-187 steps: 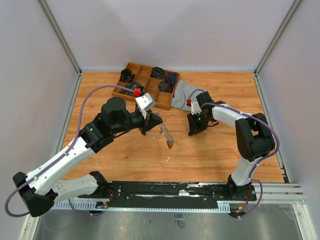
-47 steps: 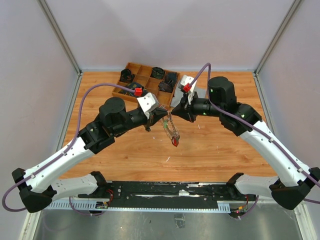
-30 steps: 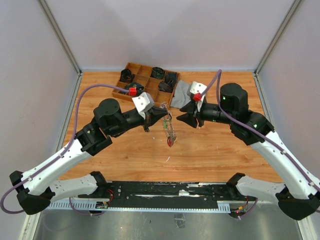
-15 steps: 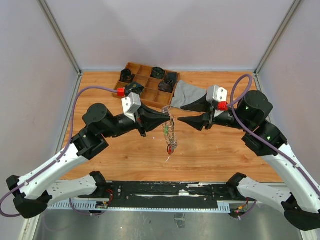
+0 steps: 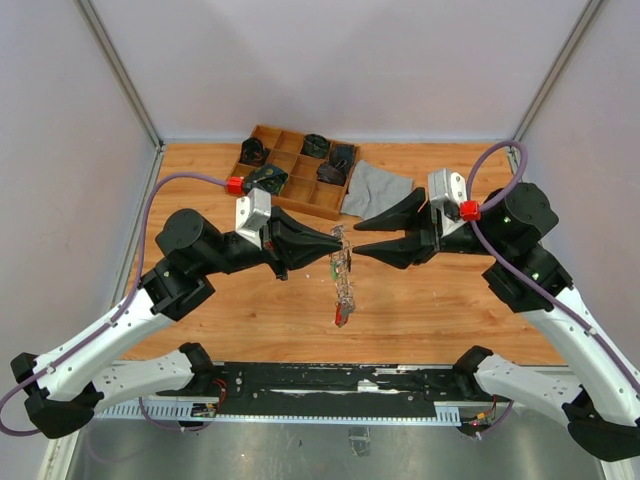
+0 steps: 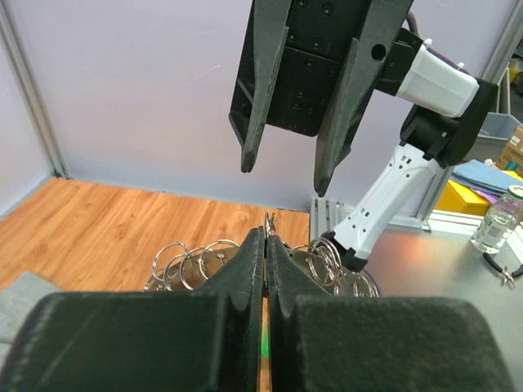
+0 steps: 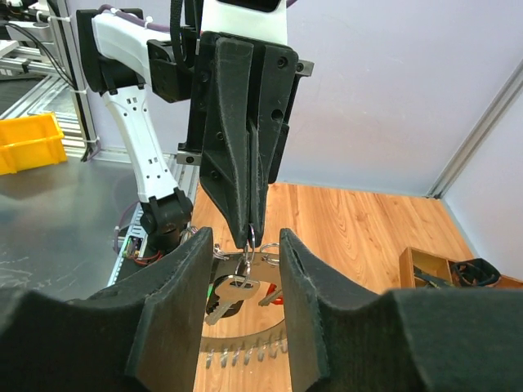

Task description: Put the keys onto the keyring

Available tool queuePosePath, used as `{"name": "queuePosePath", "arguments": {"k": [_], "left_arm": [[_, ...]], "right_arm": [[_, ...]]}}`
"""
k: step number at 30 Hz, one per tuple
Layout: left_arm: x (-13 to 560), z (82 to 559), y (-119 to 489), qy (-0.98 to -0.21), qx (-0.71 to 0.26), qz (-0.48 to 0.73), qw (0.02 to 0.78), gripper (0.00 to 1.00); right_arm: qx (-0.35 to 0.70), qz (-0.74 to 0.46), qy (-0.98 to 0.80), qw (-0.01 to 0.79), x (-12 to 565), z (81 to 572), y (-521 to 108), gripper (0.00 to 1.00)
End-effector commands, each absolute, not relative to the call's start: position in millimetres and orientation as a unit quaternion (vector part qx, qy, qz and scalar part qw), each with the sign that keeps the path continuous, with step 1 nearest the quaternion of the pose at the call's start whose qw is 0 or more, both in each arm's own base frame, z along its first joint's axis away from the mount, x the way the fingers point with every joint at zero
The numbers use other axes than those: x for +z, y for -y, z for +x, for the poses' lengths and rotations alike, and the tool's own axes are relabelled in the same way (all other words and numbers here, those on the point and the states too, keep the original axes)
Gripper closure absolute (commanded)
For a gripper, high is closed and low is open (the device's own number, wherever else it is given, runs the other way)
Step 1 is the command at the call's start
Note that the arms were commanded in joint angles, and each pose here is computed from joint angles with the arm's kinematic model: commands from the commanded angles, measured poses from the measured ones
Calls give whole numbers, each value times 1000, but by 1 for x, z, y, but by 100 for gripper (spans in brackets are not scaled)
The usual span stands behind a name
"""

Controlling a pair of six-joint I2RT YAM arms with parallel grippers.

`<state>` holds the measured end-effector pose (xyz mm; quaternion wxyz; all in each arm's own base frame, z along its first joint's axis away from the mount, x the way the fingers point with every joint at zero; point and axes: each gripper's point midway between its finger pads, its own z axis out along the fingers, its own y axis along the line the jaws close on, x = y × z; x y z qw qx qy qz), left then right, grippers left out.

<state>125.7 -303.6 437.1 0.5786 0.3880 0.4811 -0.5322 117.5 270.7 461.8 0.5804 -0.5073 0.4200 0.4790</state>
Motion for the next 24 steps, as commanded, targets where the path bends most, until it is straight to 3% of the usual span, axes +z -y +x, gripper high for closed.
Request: {"name": "queuePosePath", "arguments": {"k": [1,24], "left_arm": [[481,109,292,-421,-548,384,612,99],[486,108,293,-414,-551,386,613,100]], "right_arm": [[500,-513,-413,563,461,111,-275,61],[508,-529,-427,529,445,109,-279,69]]}}
